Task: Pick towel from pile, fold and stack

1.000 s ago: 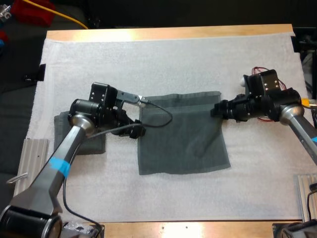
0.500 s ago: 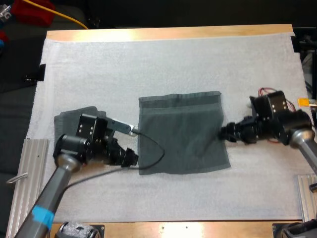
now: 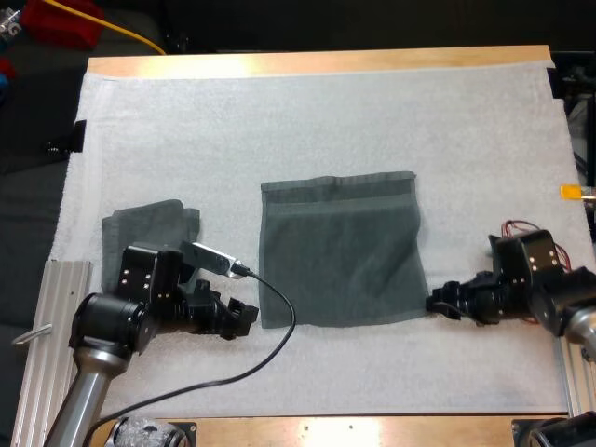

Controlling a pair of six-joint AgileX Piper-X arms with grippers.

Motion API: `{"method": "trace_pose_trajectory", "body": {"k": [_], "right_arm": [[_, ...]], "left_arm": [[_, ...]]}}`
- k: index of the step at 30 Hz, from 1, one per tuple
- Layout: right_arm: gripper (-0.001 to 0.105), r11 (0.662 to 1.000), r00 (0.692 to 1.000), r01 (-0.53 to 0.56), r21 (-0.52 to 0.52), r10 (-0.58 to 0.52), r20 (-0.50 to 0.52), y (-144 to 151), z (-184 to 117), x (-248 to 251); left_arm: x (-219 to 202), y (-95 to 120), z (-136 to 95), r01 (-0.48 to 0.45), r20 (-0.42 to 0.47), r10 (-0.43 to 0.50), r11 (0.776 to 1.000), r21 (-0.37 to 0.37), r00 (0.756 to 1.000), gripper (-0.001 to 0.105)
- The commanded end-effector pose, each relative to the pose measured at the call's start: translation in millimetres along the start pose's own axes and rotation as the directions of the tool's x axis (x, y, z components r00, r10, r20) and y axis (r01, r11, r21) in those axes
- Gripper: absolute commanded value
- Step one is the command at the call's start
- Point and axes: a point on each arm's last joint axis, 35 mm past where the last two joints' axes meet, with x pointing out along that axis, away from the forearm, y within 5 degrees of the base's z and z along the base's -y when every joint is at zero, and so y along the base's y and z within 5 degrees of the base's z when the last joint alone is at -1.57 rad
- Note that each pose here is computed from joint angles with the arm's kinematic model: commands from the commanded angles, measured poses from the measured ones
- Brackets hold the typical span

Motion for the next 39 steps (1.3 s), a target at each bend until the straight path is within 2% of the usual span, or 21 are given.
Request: {"method": "trace_pose_trajectory", "body": {"k": [1,6,8,17,25,29,39], "right_arm": [[0.054,1.0,1.0,0.01,0.01,-0.011,0.026,-0.5,-1.9,-0.4],[0.054,0.989,0.996,-0.007,0.147,-0.007,0.09,-6.0,-5.5,9.6],[0.054,0.975,0.991,-0.032,0.22,0.002,0.132,-9.0,-6.9,15.4],[0.054,0.934,0.981,-0.081,0.349,0.013,0.193,-19.3,-18.7,33.8],[0.054,0.91,0.986,-0.089,0.406,0.023,0.165,-27.9,-14.8,52.9],[0.054,0.896,0.986,-0.123,0.426,0.063,0.153,-30.5,-12.9,61.4],[0.054,0.888,0.991,-0.111,0.447,0.067,0.113,-34.7,-15.2,70.1]], "left_arm": [[-2.1,-1.5,-2.2,0.008,-0.003,-0.008,1.0,-0.008,1.0,0.067],[-3.0,-2.3,-2.8,0.021,-0.001,-0.021,1.0,-0.009,1.0,0.067],[-3.1,-3.0,-3.4,0.041,-0.008,-0.041,0.999,-0.011,0.999,0.067],[-3.1,-3.2,-3.7,0.048,-0.011,-0.048,0.999,-0.013,0.999,0.067],[-3.1,-3.3,-3.7,0.051,-0.012,-0.051,0.999,-0.013,0.999,0.067],[-3.1,-3.3,-3.7,0.051,-0.012,-0.051,0.999,-0.013,0.999,0.067],[-3.1,-3.3,-3.7,0.051,-0.012,-0.051,0.999,-0.013,0.999,0.067]]}}
